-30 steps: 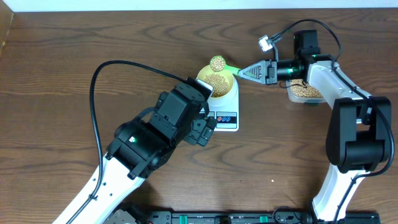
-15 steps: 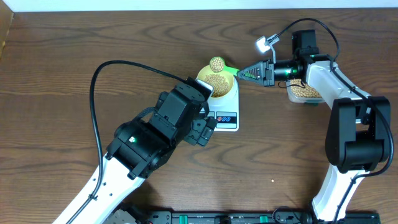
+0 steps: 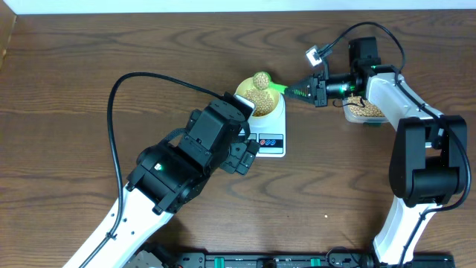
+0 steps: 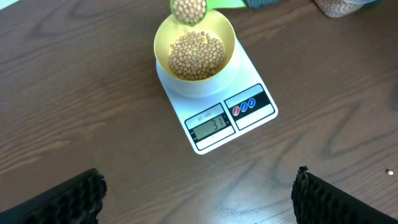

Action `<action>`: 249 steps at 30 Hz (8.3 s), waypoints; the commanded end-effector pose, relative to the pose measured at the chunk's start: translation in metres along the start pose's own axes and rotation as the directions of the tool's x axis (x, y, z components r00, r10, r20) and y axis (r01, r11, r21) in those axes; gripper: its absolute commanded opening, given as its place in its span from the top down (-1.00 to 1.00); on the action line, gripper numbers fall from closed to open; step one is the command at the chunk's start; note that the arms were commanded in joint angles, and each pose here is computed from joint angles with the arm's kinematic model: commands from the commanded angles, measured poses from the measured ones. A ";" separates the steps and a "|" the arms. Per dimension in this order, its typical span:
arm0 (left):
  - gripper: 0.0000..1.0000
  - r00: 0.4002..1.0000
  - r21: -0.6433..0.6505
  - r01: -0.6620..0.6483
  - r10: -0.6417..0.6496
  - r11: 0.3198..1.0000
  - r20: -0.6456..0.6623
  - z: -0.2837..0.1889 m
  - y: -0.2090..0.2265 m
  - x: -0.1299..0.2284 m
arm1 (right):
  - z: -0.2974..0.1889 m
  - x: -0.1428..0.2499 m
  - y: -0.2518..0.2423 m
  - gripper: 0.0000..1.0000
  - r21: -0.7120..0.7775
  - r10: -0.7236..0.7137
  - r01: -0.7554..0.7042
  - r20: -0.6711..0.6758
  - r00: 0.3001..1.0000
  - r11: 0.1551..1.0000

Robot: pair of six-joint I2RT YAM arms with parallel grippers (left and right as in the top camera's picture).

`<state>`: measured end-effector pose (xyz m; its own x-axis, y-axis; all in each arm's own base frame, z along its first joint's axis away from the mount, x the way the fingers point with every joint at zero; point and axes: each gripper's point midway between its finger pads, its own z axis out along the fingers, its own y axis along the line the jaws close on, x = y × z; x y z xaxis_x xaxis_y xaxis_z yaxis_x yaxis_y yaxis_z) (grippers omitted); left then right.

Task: Scoop item into bowl and weigh 50g on scale
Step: 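Carry the filled scoop left over the yellow bowl, then tip the scoop to pour soybeans into the yellow bowl, then hold the scoop over the bowl, shaking out remaining soybeans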

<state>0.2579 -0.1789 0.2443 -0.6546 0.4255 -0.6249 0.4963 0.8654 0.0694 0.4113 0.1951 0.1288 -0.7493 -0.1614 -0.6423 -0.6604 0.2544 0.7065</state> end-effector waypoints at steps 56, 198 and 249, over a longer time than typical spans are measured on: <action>-0.96 1.000 -0.011 0.013 -0.013 1.000 0.009 -0.003 0.003 -0.002 | 0.013 0.008 -0.007 0.98 0.172 -0.180 0.223 -0.236 0.955 0.959; -0.96 1.000 -0.011 0.013 -0.013 1.000 0.009 -0.003 0.003 -0.002 | 0.006 -0.023 0.017 0.98 0.238 -0.466 0.585 -0.409 0.784 0.776; -0.96 1.000 -0.011 0.013 -0.013 1.000 0.009 -0.003 0.003 -0.002 | 0.006 -0.024 0.017 0.98 0.163 -0.598 0.717 -0.444 0.667 0.678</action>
<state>0.2580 -0.1789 0.2444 -0.6544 0.4254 -0.6252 0.4963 0.8654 0.0694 0.4177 0.2018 0.1314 -0.2365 -0.6819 -0.6922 -0.9601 0.2732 0.0589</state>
